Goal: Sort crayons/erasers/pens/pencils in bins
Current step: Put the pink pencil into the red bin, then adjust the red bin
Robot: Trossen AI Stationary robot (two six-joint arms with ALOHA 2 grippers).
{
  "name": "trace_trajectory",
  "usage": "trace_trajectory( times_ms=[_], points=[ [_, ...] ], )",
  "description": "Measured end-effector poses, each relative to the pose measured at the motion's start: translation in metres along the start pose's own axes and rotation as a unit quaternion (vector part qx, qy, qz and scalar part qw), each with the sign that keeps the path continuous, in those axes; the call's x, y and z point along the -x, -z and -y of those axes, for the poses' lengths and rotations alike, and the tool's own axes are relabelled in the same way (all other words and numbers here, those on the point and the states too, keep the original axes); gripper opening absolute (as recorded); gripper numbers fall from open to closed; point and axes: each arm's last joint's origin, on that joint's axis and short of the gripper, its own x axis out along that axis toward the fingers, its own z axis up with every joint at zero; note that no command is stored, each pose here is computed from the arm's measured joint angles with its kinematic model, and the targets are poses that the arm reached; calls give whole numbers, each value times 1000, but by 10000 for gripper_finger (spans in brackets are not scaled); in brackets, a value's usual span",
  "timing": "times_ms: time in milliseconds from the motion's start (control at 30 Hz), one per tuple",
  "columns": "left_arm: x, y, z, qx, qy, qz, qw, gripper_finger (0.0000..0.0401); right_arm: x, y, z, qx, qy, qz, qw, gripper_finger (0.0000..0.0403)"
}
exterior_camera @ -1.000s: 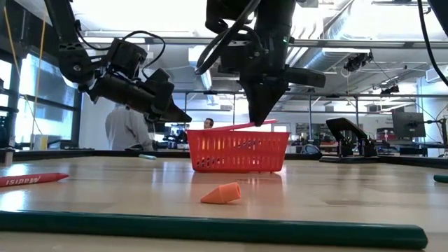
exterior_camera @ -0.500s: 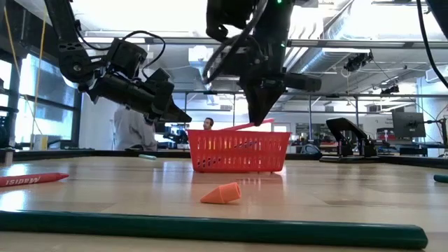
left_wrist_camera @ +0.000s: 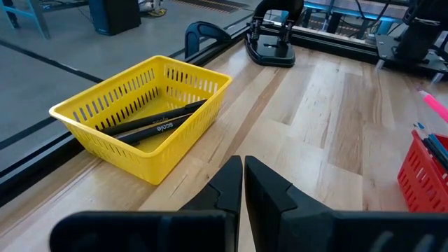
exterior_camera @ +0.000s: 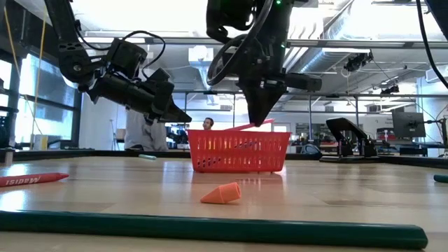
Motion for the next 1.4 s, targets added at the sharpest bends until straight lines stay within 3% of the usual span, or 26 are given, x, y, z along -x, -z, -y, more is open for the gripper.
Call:
trace_trajectory(
  times_ms=[267, 400, 533, 700, 767, 900, 1133, 1233, 1400],
  points=[
    [0, 0, 4, -21, 13, 0, 1000, 7, 0, -1, 1, -13, 4, 5, 1000, 81],
    [-1, 1, 15, -60, 54, -1, 997, 7, 0, -1, 1, -19, 6, 3, 1000, 91],
    [0, 2, 31, -104, 116, 2, 988, 7, 9, 2, 0, -27, 20, -19, 999, 74],
    [3, 8, 52, -113, 244, -16, 963, 7, 36, 22, 5, -108, 3, 7, 994, 12],
    [5, 12, 57, -115, 266, -34, 957, 7, 47, 32, 8, -148, 2, 16, 989, 7],
    [10, 20, 63, -124, 269, -85, 951, 7, 59, 53, 6, -190, 19, 34, 981, 6],
    [21, 31, 73, -109, 279, -174, 938, 7, 51, 85, -17, -253, 33, 73, 964, 1],
    [22, 31, 82, -103, 288, -171, 937, 7, 48, 93, -27, -277, 47, 96, 955, 1],
    [19, 27, 89, -109, 244, -136, 954, 7, 44, 103, -38, -309, 63, 124, 941, 1]
  ],
)
